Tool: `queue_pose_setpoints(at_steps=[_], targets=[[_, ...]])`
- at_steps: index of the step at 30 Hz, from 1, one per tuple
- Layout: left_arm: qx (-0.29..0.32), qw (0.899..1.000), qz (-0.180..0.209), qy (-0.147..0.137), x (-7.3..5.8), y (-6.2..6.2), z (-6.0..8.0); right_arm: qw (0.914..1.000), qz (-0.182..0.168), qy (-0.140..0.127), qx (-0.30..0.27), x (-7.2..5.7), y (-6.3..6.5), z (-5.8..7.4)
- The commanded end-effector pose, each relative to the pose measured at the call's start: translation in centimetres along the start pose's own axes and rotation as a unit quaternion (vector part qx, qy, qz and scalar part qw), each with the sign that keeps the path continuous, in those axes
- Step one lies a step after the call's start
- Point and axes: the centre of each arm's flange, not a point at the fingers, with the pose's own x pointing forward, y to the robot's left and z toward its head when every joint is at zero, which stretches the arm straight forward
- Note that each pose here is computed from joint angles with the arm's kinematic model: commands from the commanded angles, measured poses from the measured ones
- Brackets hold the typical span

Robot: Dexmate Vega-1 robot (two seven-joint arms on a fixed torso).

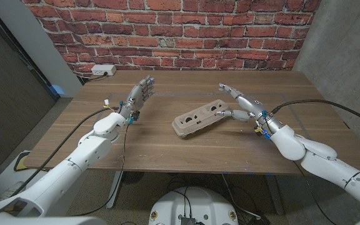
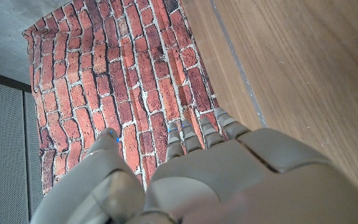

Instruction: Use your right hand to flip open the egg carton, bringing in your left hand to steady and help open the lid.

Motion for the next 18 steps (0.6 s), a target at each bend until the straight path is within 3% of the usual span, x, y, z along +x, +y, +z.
queue_pose_setpoints(at_steps=[1,18], targets=[[0.000,1.000,-0.006,0.004,0.0,-0.1,0.1,0.9973,-0.003,-0.019,-0.070,-0.7,1.3,0.6],[-0.005,1.000,0.003,0.000,-0.9,0.2,-0.1,0.9910,0.014,-0.033,-0.129,-1.7,3.3,0.6]])
